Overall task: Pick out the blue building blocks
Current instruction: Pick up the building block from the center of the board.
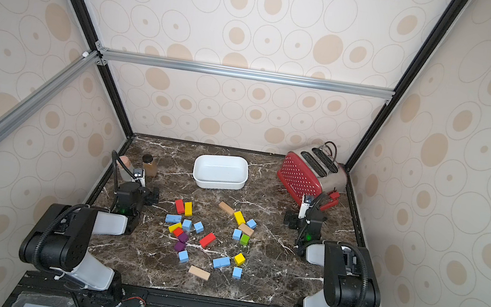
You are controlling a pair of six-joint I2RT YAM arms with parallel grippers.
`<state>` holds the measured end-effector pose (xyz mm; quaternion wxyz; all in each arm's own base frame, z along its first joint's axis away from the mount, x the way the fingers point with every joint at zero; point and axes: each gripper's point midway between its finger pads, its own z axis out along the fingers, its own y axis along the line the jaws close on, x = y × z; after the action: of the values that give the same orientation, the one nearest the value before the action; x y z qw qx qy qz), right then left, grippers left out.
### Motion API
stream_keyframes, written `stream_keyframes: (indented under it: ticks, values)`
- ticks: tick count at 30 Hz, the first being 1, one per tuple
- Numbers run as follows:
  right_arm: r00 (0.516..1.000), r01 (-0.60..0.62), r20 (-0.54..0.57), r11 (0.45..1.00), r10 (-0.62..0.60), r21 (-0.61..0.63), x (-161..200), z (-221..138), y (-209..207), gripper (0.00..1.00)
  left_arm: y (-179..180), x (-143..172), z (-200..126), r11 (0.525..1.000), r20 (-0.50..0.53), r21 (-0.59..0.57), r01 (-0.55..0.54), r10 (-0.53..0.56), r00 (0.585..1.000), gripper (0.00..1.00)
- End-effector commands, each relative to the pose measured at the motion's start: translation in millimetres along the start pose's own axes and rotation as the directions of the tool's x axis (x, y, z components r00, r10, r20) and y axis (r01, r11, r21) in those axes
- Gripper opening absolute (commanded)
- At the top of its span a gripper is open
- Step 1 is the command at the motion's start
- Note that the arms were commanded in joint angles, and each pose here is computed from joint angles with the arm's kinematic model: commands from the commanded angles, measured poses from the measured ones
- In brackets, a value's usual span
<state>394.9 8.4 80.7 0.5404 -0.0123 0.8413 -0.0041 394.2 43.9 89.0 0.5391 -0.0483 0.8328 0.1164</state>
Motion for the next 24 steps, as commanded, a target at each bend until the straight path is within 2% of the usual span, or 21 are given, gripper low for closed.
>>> stream_keyframes:
  ticks: [1,7,10,16,24]
  values:
    - [0.999,0.012,0.030,1.000,-0.012,-0.012,-6.3,-1.8,2.8,1.00,1.8,-24.3,0.2,1.000,-0.011,0.010,-0.006,0.006,1.000,0.99]
    - [1.000,0.019,0.013,1.000,-0.018,-0.013,-21.9,-8.4,3.0,1.00,3.5,-43.3,-17.9,1.000,0.019,0.029,-0.004,0.003,1.000,0.99]
    - [1.000,0.018,0.005,1.000,-0.018,0.002,-32.9,-15.0,1.4,1.00,-0.7,-57.1,-29.8,0.997,0.020,0.074,0.006,-0.007,1.000,0.99]
    - [0.999,-0.036,0.019,0.999,0.036,0.017,-72.8,-33.8,-0.5,1.00,-3.0,-83.8,-56.6,0.991,0.005,0.132,-0.004,0.004,1.000,0.99]
    - [0.986,-0.088,-0.143,0.996,0.088,0.005,-99.1,-58.0,11.8,1.00,-15.2,-113.4,-97.7,0.964,0.062,0.256,-0.077,0.063,0.996,0.99]
